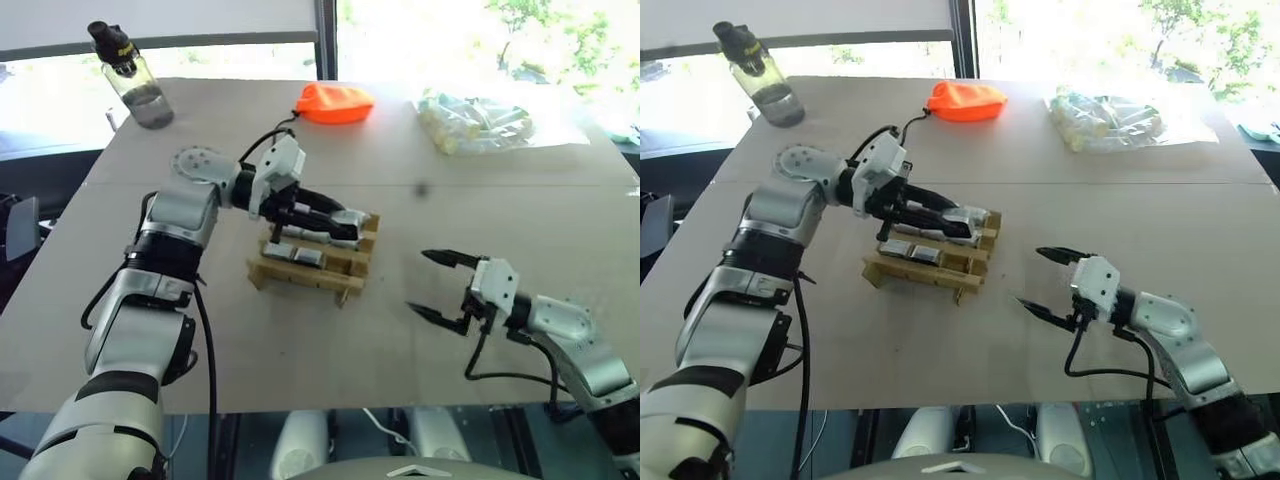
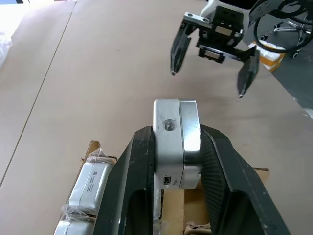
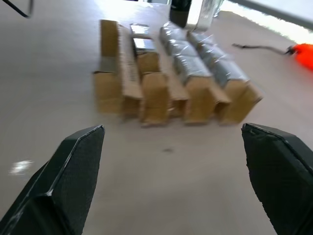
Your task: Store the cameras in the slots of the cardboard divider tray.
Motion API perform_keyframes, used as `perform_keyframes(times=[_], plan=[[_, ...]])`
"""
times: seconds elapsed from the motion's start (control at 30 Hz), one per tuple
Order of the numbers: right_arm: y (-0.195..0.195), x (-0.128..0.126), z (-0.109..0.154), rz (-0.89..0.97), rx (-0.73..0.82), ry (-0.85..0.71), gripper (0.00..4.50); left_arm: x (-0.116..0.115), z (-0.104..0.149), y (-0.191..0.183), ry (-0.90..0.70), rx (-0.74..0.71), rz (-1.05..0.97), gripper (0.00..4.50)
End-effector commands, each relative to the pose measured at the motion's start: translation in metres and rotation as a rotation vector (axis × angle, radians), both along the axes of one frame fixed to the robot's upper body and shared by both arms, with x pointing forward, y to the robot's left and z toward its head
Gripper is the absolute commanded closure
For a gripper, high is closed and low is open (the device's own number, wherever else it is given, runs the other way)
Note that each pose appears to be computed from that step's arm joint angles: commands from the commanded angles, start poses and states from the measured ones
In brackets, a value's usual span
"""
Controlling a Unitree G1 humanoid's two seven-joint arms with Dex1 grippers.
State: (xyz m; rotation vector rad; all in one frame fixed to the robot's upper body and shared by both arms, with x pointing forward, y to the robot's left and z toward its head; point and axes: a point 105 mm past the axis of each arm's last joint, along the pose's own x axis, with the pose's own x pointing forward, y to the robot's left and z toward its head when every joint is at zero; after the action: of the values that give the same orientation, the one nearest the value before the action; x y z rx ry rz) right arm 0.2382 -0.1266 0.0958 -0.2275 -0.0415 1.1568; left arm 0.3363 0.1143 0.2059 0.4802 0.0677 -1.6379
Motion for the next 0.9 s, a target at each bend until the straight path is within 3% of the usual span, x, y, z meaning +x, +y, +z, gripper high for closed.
perform_keyframes(times=[0.03, 0.37, 0.9], plan=[[-0.009, -0.012, 0.000, 0.024, 0.082, 0.066, 0.05, -0.007, 0.006, 0.001, -0.037, -0.019, -0.039, 3.78], [-0.019, -0.023, 0.010, 0.043, 0.283, 0.057, 0.05, -0.019, -0.014, 0.005, -0.046, 0.027, -0.078, 3.78], [-0.020, -0.026, 0.010, 0.047, 0.305, 0.011, 0.05, -0.014, -0.028, 0.006, -0.076, 0.081, -0.083, 3.78]])
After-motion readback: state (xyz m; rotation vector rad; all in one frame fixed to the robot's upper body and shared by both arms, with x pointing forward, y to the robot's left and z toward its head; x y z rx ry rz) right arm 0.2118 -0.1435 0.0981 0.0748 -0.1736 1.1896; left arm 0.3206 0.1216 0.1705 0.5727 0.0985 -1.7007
